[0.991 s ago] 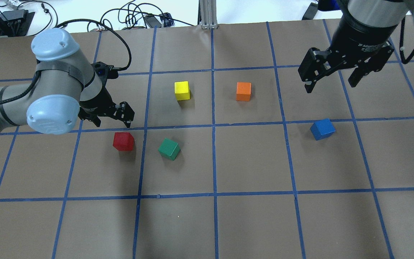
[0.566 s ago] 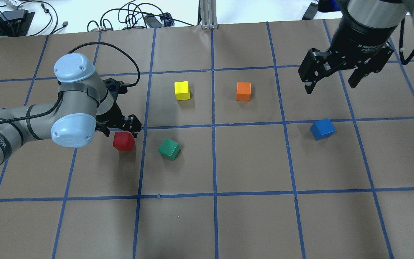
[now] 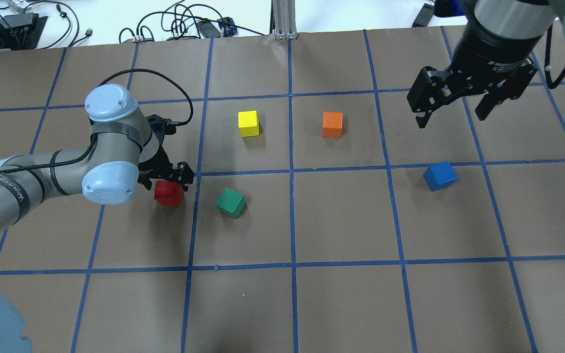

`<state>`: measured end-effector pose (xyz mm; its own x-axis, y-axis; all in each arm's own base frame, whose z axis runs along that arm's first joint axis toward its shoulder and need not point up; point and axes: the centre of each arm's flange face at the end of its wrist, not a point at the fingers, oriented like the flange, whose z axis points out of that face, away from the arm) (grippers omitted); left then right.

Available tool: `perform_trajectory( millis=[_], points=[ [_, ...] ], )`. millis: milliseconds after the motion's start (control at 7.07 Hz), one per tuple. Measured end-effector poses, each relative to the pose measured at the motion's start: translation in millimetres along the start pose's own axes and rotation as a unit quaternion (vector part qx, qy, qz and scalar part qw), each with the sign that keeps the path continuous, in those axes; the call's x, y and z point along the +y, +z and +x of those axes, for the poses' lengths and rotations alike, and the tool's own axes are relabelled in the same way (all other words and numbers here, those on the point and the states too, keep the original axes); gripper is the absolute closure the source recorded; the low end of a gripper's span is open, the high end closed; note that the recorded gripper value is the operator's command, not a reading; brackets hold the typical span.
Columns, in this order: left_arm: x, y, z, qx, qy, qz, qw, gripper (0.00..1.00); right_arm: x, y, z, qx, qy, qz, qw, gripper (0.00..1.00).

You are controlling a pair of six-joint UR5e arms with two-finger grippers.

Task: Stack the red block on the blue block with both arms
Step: 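Close the left gripper on the red cube and lift it, then carry the red cube with the left gripper toward the table center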

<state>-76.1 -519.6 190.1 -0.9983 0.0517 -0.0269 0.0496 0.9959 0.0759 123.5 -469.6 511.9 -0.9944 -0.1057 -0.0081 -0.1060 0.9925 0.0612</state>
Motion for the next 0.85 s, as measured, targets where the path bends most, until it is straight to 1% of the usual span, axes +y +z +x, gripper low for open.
perform_trajectory(
  millis=[142, 283, 425, 566, 708, 849],
  points=[
    [-0.4, 1.0, -0.8, -0.001, -0.011, -0.001, 0.9999, 0.98, -0.1, -0.1, 0.3, 0.0, 0.0, 0.0, 1.0, 0.0],
    [-0.5, 0.9, 0.3, -0.001, -0.015, -0.003, 0.9999, 1.0, -0.2, -0.2, 0.6, 0.0, 0.0, 0.0, 1.0, 0.0],
    [-0.8, -3.9, 2.6, 0.001, -0.015, -0.001, 0.9999, 1.0, -0.2, -0.3, 0.6, 0.0, 0.0, 0.0, 1.0, 0.0],
    [-2.5, -16.1, 4.7, 0.001, -0.021, 0.006, 0.9998, 1.0, -0.2, -0.3, 0.5, 0.0, 0.0, 0.0, 1.0, 0.0],
    [-9.6, -35.5, 8.1, 0.005, -0.035, 0.007, 0.9994, 1.0, -0.2, -0.3, 0.6, 0.0, 0.0, 0.0, 1.0, 0.0],
    [-20.6, -60.1, 21.9, 0.017, -0.05, 0.0, 0.9986, 1.0, -0.2, -0.3, 0.8, 0.001, 0.0, 0.0, 1.0, 0.0]
  ],
)
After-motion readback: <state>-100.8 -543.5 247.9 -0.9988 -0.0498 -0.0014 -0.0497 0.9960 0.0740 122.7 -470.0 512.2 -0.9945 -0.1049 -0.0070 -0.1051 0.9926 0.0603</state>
